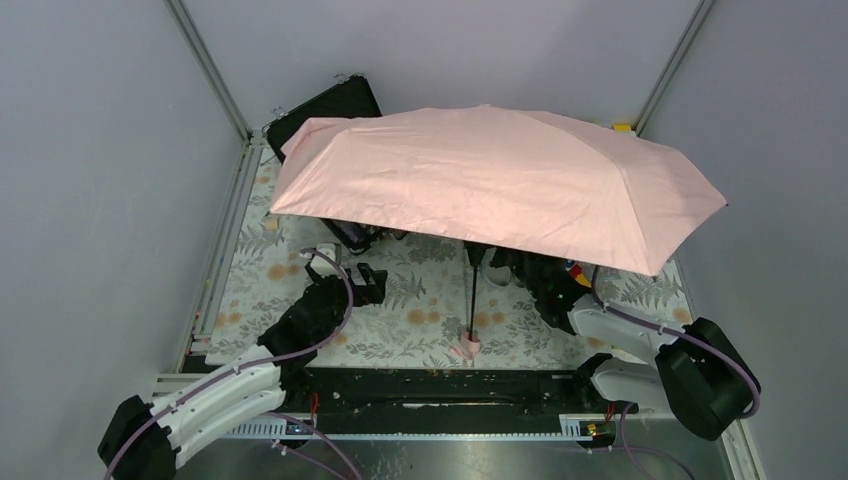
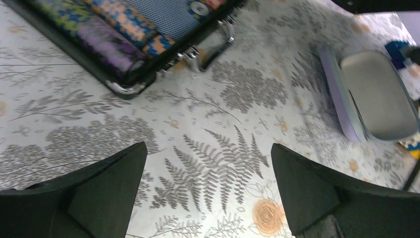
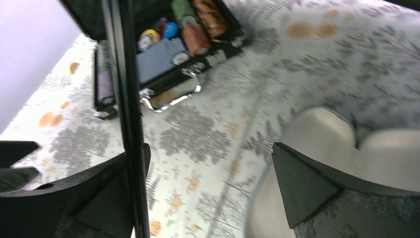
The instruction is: Open the umbrella
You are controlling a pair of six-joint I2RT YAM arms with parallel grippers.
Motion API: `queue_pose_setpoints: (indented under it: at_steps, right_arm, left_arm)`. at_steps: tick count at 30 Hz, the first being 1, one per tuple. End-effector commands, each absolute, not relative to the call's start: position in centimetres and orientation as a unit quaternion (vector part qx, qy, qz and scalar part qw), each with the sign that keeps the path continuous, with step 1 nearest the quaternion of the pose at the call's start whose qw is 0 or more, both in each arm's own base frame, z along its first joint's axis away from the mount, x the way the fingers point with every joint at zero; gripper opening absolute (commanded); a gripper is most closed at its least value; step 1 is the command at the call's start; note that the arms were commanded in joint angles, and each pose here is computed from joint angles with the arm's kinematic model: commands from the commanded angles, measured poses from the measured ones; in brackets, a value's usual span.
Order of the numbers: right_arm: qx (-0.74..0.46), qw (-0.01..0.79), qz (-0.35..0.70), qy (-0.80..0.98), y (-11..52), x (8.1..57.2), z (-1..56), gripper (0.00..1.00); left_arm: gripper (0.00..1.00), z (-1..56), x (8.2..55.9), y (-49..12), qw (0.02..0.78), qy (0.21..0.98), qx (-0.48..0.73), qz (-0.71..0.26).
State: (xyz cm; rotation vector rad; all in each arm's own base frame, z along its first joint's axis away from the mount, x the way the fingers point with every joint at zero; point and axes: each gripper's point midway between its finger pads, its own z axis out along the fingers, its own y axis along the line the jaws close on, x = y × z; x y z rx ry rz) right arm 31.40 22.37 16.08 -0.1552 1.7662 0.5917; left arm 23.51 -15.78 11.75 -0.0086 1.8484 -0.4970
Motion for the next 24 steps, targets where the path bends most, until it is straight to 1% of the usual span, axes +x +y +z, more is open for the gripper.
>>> queue_pose_setpoints:
  at_steps: [1, 5, 8, 13, 17, 21, 24]
  right_arm:
    - [0.005, 0.579, 0.226, 0.784, 17.7, 31.2, 13.5, 1.00]
    - [0.054, 0.572, 0.180, 0.798, 13.2, 30.2, 12.3, 1.00]
    - [0.085, 0.578, 0.143, 0.799, 10.2, 29.2, 13.2, 1.00]
    - [0.091, 0.611, 0.112, 0.778, 7.5, 27.2, 17.7, 1.00]
    - [0.073, 0.644, 0.097, 0.756, 6.1, 25.6, 20.8, 1.00]
    - [0.067, 0.694, 0.060, 0.714, 3.9, 24.3, 24.0, 1.00]
    - [0.061, 0.732, 0.033, 0.678, 2.4, 23.4, 26.1, 1.00]
  left_arm:
    - [0.99, 12.4, 24.4, -13.7, 0.595, 0.773, -0.054, -0.214]
    - [0.99, 13.0, 25.1, -10.7, 0.610, 0.754, -0.130, -0.204]
    - [0.99, 14.8, 25.0, -9.2, 0.622, 0.741, -0.162, -0.196]
    - [0.99, 19.5, 23.9, -7.3, 0.640, 0.721, -0.184, -0.190]
    - [0.99, 23.3, 22.2, -5.6, 0.648, 0.713, -0.196, -0.182]
    - [0.99, 27.9, 20.3, -4.9, 0.658, 0.710, -0.165, -0.187]
    - [0.99, 29.4, 19.2, -3.7, 0.651, 0.727, -0.153, -0.156]
